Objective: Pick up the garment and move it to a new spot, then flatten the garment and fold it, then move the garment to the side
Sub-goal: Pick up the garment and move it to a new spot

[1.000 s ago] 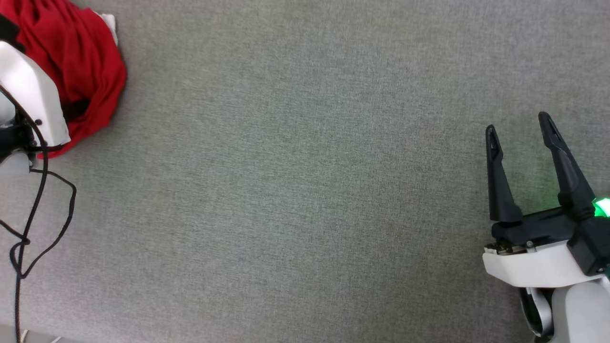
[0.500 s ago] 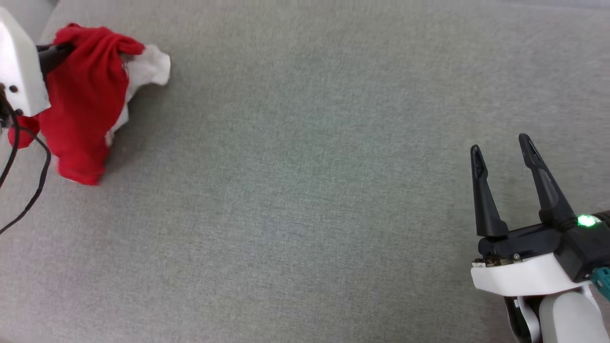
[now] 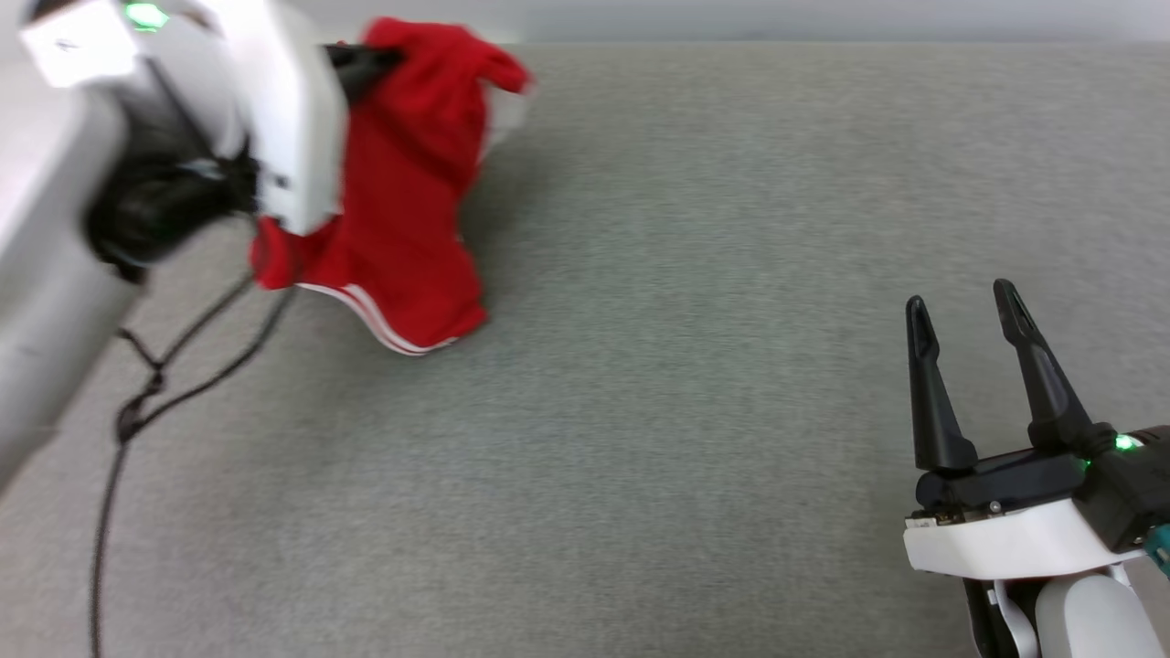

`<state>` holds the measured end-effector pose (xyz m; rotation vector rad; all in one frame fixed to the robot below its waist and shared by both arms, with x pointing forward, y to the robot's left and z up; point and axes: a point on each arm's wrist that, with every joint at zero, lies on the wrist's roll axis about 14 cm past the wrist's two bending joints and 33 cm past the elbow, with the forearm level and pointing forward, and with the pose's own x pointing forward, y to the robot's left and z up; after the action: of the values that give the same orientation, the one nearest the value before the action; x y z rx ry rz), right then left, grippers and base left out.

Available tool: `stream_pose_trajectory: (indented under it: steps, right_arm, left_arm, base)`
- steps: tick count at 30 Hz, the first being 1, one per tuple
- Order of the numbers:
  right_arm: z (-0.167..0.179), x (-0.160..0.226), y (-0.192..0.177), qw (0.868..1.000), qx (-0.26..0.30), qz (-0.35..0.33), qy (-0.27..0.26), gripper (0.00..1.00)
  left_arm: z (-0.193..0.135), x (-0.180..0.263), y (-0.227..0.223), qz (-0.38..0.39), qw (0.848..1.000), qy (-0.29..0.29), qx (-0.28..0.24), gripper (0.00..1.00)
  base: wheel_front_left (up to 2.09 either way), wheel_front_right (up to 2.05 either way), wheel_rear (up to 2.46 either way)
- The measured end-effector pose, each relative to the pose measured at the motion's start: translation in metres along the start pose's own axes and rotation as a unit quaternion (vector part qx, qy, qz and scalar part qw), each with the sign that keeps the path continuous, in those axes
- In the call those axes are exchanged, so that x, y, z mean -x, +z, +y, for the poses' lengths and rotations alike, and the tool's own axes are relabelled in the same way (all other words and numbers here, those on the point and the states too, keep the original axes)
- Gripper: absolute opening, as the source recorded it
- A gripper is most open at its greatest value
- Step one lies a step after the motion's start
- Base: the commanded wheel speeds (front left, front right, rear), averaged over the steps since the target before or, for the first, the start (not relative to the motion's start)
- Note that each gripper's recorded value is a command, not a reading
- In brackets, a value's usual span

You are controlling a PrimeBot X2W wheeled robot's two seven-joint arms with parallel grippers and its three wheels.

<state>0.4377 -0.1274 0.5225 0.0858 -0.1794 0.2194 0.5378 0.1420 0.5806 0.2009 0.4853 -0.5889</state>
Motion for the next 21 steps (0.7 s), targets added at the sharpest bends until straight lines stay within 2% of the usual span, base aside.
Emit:
stream_pose_trajectory:
  steps: [4,9,15,19,21]
  right_arm:
    - [-0.019,0.011,0.007,1.0,0.008,-0.003,-0.029,1.0]
    - [-0.038,0.022,0.008,0.998,0.011,0.002,-0.058,1.0]
    - [-0.049,0.025,0.001,0.997,0.014,0.013,-0.075,1.0]
    - [-0.054,0.026,-0.003,0.996,0.016,0.018,-0.081,1.0]
    - [-0.055,0.025,-0.004,0.996,0.017,0.019,-0.082,1.0]
  left_arm:
    - [-0.064,-0.031,0.019,-0.029,0.996,-0.084,-0.034,0.0]
    - [-0.149,-0.06,0.021,-0.052,0.979,-0.189,-0.062,0.0]
    - [-0.233,-0.078,-0.031,-0.019,0.955,-0.288,-0.067,0.0]
    - [-0.281,-0.074,-0.064,0.01,0.938,-0.343,-0.041,0.0]
    - [-0.304,-0.065,-0.088,0.043,0.928,-0.367,-0.044,0.0]
  base:
    - [0.0,0.0,0.0]
    - [0.0,0.0,0.0]
    - [0.0,0.0,0.0]
    - [0.0,0.0,0.0]
    - [0.0,0.0,0.0]
